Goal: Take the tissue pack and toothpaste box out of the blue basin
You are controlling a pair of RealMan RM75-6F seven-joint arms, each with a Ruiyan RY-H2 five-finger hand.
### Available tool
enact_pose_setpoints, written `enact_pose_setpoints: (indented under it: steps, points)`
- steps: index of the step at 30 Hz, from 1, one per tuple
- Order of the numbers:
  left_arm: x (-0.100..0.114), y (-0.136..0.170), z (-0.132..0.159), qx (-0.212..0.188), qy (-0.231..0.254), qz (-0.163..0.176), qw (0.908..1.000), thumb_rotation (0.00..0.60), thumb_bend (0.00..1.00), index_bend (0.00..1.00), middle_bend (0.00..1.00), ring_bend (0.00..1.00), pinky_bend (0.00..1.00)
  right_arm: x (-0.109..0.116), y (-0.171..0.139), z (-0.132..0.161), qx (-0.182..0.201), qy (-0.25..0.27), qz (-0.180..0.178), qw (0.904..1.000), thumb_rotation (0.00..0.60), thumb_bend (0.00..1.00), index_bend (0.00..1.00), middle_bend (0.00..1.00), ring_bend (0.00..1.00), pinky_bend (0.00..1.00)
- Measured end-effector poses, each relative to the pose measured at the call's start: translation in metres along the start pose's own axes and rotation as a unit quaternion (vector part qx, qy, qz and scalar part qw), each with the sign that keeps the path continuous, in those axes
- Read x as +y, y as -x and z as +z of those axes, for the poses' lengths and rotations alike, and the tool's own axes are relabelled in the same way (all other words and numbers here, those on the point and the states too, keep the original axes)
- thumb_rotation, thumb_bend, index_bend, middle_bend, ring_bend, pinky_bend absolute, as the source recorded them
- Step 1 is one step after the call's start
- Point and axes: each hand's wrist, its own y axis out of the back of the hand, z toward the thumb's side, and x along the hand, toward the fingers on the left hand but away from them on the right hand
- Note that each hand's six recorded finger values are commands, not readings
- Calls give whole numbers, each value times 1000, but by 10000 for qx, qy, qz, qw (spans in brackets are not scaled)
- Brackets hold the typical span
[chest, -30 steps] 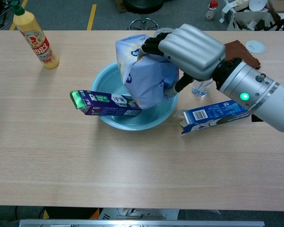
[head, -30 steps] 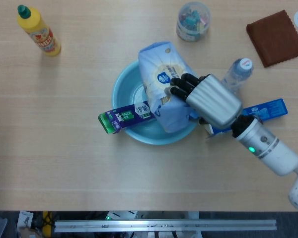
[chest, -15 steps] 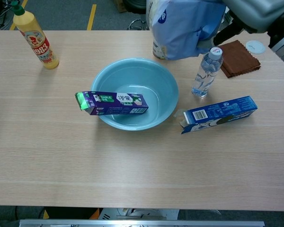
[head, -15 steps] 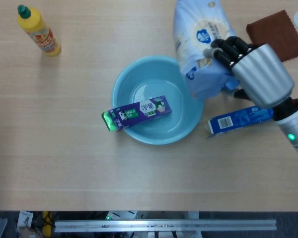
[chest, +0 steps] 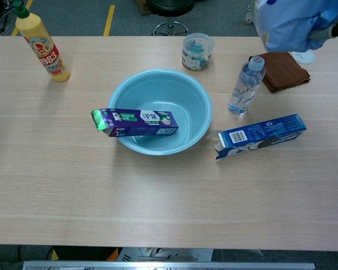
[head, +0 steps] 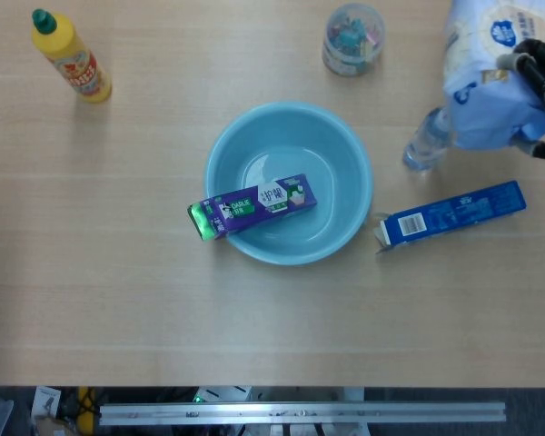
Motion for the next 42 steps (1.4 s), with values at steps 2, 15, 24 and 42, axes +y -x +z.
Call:
enact_pose_setpoints:
  steps: [2, 15, 24, 42]
  points:
    - [-1, -1, 0, 1, -1, -9, 10000, 600, 249, 109, 253, 173, 272, -3, -5, -12, -161, -54, 97, 9998, 600, 122, 622, 515, 542, 811]
    - [0, 1, -1, -2, 1, 2, 10000, 600, 249, 109, 253, 173, 272, -24, -25, -56, -697, -99, 766, 9946, 600, 122, 622, 504, 525, 789]
    - [-2, 0, 4, -75, -7, -25, 10000, 600, 249, 109, 253, 173, 272, -44, -32, -64, -729, -7, 1269, 9892, 600, 121, 356, 354, 338, 592]
    - [-1, -2, 4, -61, -44, -19, 10000, 600, 249, 109, 253, 173, 272, -49, -27, -41, -374, 492, 1480, 9871, 600, 117, 1, 175, 170, 426]
